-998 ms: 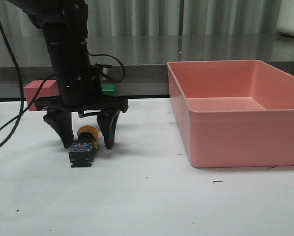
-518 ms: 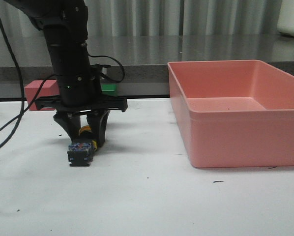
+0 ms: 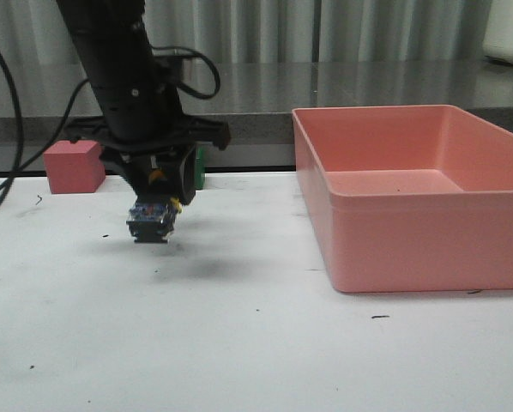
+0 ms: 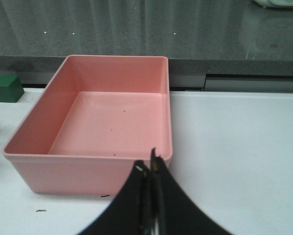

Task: Place and stand button with both arms
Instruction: 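Lift the button with the left gripper and turn it cap-up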

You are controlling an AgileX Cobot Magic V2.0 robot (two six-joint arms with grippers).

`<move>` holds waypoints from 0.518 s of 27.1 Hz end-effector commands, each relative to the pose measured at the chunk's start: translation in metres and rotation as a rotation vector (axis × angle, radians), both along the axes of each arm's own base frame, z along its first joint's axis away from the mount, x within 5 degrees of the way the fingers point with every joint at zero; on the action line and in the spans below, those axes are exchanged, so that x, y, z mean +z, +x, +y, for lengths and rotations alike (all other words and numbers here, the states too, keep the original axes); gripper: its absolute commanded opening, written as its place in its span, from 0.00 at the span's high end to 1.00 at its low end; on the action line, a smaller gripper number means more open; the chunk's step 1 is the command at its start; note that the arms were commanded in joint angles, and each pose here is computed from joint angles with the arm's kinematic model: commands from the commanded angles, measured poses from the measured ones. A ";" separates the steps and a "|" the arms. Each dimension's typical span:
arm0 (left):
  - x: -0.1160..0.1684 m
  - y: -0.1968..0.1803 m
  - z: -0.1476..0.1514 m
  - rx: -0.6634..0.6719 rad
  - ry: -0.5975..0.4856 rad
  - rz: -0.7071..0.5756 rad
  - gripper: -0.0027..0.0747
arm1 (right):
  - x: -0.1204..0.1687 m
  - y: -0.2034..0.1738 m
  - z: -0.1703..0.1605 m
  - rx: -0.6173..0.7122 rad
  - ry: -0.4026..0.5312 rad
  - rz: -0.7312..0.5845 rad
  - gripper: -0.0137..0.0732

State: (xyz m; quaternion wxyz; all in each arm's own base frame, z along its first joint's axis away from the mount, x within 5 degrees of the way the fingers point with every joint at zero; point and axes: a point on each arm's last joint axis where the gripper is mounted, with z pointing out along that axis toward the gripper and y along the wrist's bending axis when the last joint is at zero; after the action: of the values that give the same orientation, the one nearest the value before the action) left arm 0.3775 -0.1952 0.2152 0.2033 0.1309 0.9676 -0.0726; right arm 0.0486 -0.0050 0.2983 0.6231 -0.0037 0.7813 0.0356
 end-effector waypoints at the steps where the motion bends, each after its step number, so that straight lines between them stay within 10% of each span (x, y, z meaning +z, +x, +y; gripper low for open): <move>1: 0.056 -0.020 0.010 -0.009 -0.135 -0.282 0.74 | 0.015 0.001 0.001 0.010 -0.019 -0.096 0.91; 14: 0.065 -0.139 0.076 -0.134 -0.394 -1.017 0.75 | 0.015 0.001 0.001 0.010 -0.019 -0.096 0.91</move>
State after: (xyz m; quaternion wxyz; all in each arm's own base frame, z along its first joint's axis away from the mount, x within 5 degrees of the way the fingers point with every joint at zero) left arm 0.2483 -0.1258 0.2584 0.5617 0.1799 0.7917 -0.1593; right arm 0.0486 -0.0050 0.2983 0.6231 -0.0037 0.7813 0.0356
